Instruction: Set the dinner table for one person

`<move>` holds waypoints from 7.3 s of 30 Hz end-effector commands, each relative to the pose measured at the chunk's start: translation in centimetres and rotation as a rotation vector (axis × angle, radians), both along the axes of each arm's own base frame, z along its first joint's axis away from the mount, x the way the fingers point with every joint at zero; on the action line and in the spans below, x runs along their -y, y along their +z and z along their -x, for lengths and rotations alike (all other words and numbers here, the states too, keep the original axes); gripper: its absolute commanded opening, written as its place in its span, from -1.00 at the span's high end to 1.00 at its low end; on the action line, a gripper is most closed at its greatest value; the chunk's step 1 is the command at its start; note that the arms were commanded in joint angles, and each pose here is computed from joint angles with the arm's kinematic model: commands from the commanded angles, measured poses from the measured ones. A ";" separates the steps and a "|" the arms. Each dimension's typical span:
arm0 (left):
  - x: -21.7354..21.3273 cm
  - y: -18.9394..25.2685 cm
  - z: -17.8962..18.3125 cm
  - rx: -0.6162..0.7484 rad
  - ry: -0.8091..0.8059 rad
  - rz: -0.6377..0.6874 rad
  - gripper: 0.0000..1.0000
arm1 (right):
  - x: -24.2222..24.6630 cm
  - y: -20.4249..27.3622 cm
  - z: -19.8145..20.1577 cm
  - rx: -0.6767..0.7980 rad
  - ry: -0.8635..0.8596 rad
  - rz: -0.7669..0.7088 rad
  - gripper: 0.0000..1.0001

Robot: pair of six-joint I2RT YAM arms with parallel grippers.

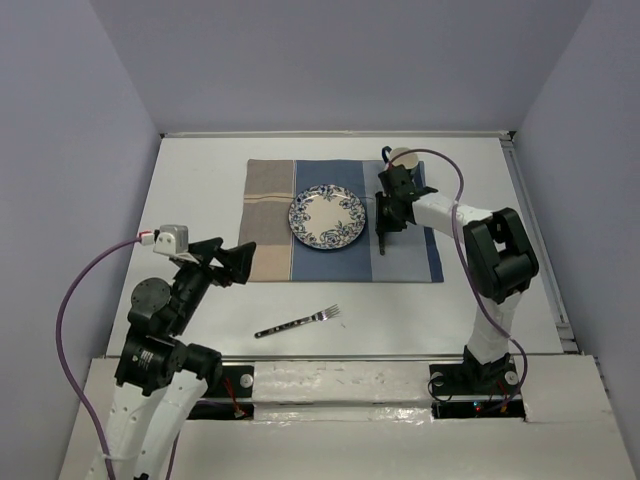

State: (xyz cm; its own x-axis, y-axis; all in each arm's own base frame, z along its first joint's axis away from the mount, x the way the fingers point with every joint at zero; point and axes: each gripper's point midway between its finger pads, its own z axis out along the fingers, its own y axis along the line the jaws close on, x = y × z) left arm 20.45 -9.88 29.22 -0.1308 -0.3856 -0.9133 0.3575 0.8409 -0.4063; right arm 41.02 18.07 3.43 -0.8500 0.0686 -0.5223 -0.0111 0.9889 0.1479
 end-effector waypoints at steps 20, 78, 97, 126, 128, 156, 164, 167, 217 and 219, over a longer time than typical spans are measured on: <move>7.3 -12.6 3.9 -0.754 -0.418 -0.210 -0.82 | -2.9 14.5 9.5 0.315 0.239 -0.455 0.30; 9.5 -27.1 10.0 -1.051 -0.501 -1.075 1.00 | -3.0 22.9 14.5 0.551 0.371 -0.632 0.32; 12.1 -19.9 8.0 -0.861 -0.435 -0.719 1.00 | -0.1 25.3 13.3 0.696 0.184 -0.598 0.27; 5.9 -16.1 -19.5 -0.809 0.103 -0.683 1.00 | -1.2 20.1 12.0 0.600 0.206 -0.572 0.28; 5.7 -17.1 -20.0 -0.823 0.093 -0.676 1.00 | -1.1 20.0 12.0 0.602 0.200 -0.567 0.28; 4.8 -24.7 -20.7 -0.953 0.044 -0.696 1.00 | -1.1 18.9 11.5 0.583 0.186 -0.555 0.30; 4.4 -25.8 -20.6 -0.978 0.057 -0.700 0.38 | -1.2 18.6 11.4 0.576 0.187 -0.552 0.30; 4.1 -25.7 -20.5 -0.980 0.069 -0.705 0.07 | -1.1 18.6 11.4 0.574 0.185 -0.552 0.30; -0.9 3.9 -3.6 0.145 0.121 -0.108 -0.98 | 6.9 31.1 14.8 1.000 0.001 -0.405 -0.99; -1.0 4.2 -3.3 0.158 0.118 -0.099 -0.98 | 7.5 32.4 15.6 1.045 -0.016 -0.416 -0.99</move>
